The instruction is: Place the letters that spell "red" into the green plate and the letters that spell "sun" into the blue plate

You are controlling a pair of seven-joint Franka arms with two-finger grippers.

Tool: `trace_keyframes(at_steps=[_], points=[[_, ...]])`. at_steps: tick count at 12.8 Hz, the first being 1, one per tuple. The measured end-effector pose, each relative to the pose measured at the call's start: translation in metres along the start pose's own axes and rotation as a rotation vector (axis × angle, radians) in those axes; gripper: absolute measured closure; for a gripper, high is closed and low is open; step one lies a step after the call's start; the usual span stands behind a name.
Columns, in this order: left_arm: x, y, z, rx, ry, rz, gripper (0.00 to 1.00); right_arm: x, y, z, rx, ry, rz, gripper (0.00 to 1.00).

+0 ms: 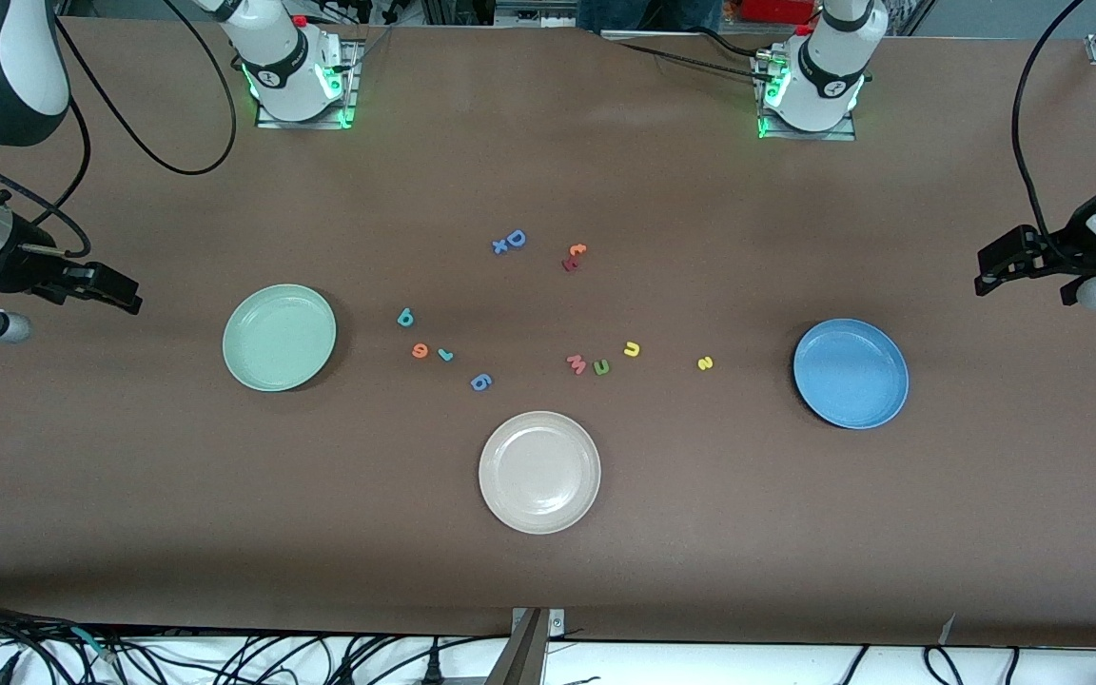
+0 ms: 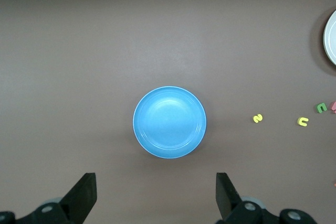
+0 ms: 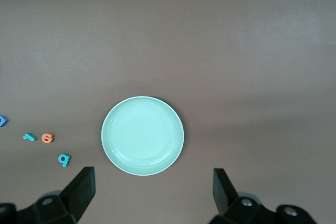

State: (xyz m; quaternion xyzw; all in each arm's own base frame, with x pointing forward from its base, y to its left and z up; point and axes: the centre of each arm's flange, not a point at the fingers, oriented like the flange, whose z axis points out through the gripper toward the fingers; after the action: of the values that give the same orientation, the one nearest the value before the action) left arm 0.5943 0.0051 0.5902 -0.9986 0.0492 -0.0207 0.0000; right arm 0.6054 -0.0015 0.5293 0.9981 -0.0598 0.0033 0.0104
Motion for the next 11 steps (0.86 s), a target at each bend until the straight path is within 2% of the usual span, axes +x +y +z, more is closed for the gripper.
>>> trace_keyframes(at_steps=[11], points=[[-0.004, -0.02, 0.001, 0.001, -0.011, 0.01, 0.0, 0.0, 0.001, 0.0, 0.0, 0.002, 0.001, 0.0]])
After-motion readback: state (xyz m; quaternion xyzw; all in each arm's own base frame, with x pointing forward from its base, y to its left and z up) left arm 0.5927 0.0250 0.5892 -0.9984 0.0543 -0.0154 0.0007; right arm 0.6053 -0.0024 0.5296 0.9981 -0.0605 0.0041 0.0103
